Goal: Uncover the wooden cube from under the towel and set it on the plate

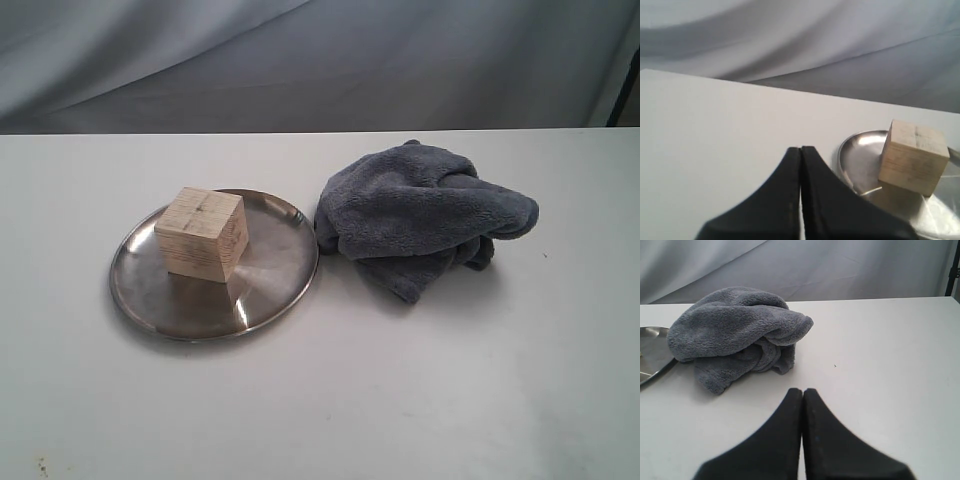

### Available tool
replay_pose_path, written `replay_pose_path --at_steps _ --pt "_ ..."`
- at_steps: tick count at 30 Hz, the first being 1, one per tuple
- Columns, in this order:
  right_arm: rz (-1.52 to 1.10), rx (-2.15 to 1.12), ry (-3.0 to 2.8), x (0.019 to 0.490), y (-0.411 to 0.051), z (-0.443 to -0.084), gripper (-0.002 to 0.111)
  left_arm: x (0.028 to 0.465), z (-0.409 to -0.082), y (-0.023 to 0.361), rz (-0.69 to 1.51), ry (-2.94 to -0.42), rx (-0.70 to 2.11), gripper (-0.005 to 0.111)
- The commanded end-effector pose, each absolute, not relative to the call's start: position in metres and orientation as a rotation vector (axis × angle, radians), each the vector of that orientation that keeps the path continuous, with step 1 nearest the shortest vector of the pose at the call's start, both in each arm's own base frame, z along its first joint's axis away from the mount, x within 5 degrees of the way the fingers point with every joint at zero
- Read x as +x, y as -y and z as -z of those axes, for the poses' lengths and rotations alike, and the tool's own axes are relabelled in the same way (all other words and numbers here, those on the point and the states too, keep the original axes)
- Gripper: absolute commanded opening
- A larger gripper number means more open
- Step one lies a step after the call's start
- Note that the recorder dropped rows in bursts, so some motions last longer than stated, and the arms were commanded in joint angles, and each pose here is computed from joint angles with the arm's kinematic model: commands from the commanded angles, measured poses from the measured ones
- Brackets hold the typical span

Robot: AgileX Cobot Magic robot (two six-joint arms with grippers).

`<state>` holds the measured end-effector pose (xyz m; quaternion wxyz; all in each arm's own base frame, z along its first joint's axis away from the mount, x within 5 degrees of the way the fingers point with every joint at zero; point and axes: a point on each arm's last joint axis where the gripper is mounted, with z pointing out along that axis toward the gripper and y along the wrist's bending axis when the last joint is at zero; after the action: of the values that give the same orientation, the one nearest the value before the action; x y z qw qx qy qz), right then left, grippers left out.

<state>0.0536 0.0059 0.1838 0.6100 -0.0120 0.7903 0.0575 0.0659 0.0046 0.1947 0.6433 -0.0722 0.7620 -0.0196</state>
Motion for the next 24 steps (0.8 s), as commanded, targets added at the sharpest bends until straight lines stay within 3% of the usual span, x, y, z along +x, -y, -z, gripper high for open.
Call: replay_pose_path --at_steps 1,24 --pt "-0.137 -0.026 -1.820 0.0534 -0.0059 -0.1830 0.000 0.0643 -0.1872 -0.0056 -0.007 -1.807 -0.131 0.001" --pt "-0.137 -0.026 -1.820 0.0534 -0.0059 -0.1830 0.000 0.0628 -0.1819 -0.0065 -0.064 -1.872 -0.080 0.001"
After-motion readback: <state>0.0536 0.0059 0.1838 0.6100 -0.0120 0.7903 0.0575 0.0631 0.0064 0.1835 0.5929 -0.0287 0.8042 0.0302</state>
